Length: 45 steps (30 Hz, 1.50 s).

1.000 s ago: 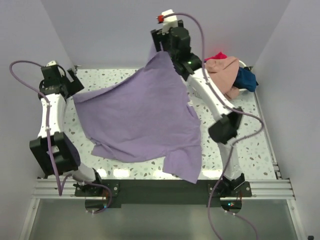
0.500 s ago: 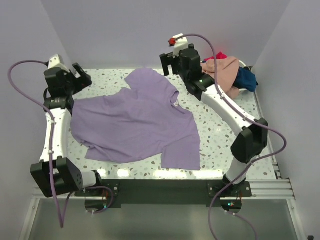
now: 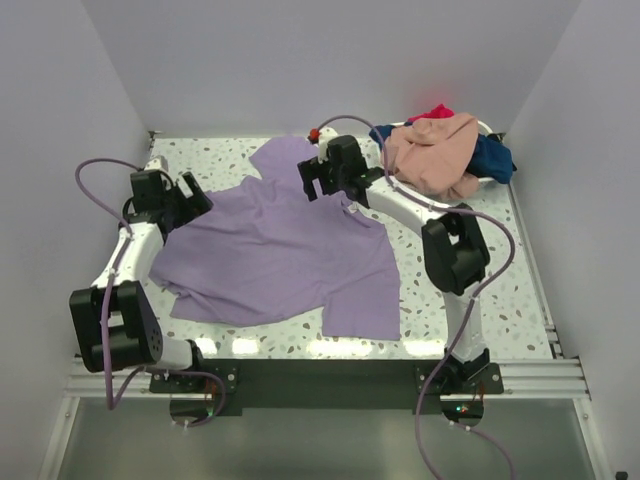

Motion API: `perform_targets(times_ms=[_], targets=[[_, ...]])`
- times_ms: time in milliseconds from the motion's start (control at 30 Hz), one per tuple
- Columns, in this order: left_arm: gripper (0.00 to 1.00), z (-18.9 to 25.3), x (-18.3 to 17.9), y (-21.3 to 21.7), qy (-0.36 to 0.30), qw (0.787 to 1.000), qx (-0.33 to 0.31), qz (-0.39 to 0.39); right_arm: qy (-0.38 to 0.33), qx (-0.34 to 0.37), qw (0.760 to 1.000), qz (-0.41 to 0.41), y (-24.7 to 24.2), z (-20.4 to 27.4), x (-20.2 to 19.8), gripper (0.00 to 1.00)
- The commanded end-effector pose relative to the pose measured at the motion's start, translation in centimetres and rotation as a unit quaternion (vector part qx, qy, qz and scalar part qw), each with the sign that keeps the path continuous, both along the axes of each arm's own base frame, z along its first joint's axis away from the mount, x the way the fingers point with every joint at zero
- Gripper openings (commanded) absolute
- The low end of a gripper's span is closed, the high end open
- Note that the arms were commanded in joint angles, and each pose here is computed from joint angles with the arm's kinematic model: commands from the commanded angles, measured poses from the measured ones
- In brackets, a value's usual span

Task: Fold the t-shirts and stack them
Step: Flatten the tshirt out

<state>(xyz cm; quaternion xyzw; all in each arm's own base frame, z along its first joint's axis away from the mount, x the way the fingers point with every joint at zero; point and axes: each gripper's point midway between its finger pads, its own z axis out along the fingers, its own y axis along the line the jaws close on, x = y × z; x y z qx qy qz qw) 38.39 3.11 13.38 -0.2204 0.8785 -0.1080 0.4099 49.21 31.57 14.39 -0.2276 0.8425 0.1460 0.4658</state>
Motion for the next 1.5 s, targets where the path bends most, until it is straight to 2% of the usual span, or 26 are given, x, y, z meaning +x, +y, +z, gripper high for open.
perform_targets(times_ms=[0,133,600,900,1000,1100,1267,1467], targets=[[1.0,-0.2,1.2,-0.3,-0.021,1.0,-0.019,0.001,0.006,0.045,0.998,0.032,2.3,1.8,-0.1,0.95],[1.0,-2.3,1.8,-0.1,-0.003,1.0,-0.019,0.007,0.052,0.028,0.998,0.038,2.8,-2.6,0.2,0.95],[1.0,-8.8,5.1,-0.2,0.064,0.997,-0.029,-0.003,0.145,-0.027,0.989,0.011,2.2,-9.9,1.2,0.95],[1.0,-10.6,7.6,-1.3,0.078,0.996,-0.035,-0.017,0.207,0.018,0.977,-0.051,-1.9,-11.8,3.6,0.95],[1.0,-10.7,9.0,-2.5,0.076,0.997,-0.018,-0.028,0.224,0.023,0.972,-0.067,-3.5,-12.7,4.4,0.95],[1.0,-10.8,10.6,-3.9,0.08,0.996,0.006,-0.044,0.227,0.014,0.97,-0.086,-5.2,-13.3,5.2,0.95],[1.0,-10.7,13.8,-5.7,0.066,0.996,0.012,-0.055,0.222,0.017,0.968,-0.118,-8.0,-13.4,6.9,0.95],[1.0,-10.2,17.8,-7.3,0.057,0.995,0.036,-0.069,0.201,0.029,0.972,-0.119,-8.1,-12.6,9.0,0.95]])
